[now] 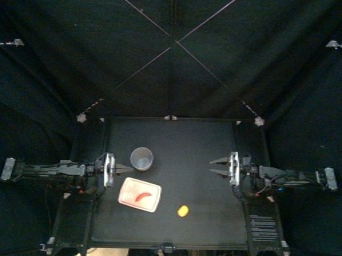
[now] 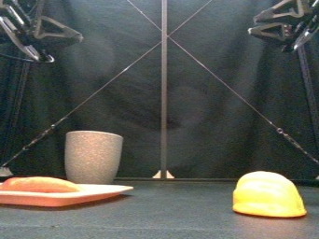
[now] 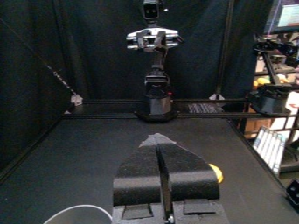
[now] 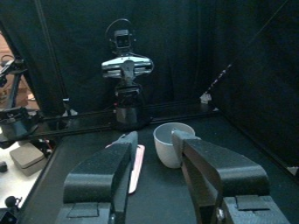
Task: Pick the red chile then place it on the pink plate
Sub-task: Drop red chile on the pink plate and return to neutral
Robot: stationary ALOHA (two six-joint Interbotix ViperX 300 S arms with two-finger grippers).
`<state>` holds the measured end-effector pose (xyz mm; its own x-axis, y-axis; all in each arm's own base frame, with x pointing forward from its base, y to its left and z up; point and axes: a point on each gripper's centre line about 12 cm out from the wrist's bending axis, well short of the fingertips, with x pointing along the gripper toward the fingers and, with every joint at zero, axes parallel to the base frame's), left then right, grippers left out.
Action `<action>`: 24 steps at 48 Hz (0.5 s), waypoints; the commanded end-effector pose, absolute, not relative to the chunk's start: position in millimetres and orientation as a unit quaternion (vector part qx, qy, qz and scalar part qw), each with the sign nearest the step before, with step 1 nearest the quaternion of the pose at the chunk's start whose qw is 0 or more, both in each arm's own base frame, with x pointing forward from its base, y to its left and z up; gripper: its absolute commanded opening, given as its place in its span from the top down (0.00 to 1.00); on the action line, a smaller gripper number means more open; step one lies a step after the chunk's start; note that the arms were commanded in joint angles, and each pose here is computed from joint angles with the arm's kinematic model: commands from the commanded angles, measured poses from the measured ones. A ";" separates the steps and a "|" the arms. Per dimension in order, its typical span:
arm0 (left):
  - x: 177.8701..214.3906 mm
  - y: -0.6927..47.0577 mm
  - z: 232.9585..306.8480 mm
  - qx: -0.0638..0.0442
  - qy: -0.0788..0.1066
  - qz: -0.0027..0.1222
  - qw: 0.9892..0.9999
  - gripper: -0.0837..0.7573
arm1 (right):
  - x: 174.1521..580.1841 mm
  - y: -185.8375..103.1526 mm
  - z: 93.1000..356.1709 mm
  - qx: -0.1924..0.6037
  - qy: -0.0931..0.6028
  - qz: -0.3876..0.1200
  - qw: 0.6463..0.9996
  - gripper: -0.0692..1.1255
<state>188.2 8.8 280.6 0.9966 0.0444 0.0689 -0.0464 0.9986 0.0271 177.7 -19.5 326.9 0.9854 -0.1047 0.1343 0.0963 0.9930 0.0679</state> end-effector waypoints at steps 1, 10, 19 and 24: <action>189.2 9.9 285.6 0.016 -0.041 0.025 0.999 0.94 | 180.6 -20.3 326.3 0.029 -0.067 -0.052 0.996 0.29; 189.1 9.9 284.3 0.016 -0.039 0.025 0.999 0.94 | 181.1 -21.5 323.8 0.030 -0.063 -0.055 0.996 0.29; 189.2 9.9 285.0 0.016 -0.040 0.025 0.999 0.94 | 180.5 -21.3 323.7 0.027 -0.064 -0.055 0.996 0.29; 189.2 10.0 285.2 0.015 -0.041 0.026 0.999 0.94 | 181.3 -21.8 322.2 0.028 -0.061 -0.056 0.996 0.29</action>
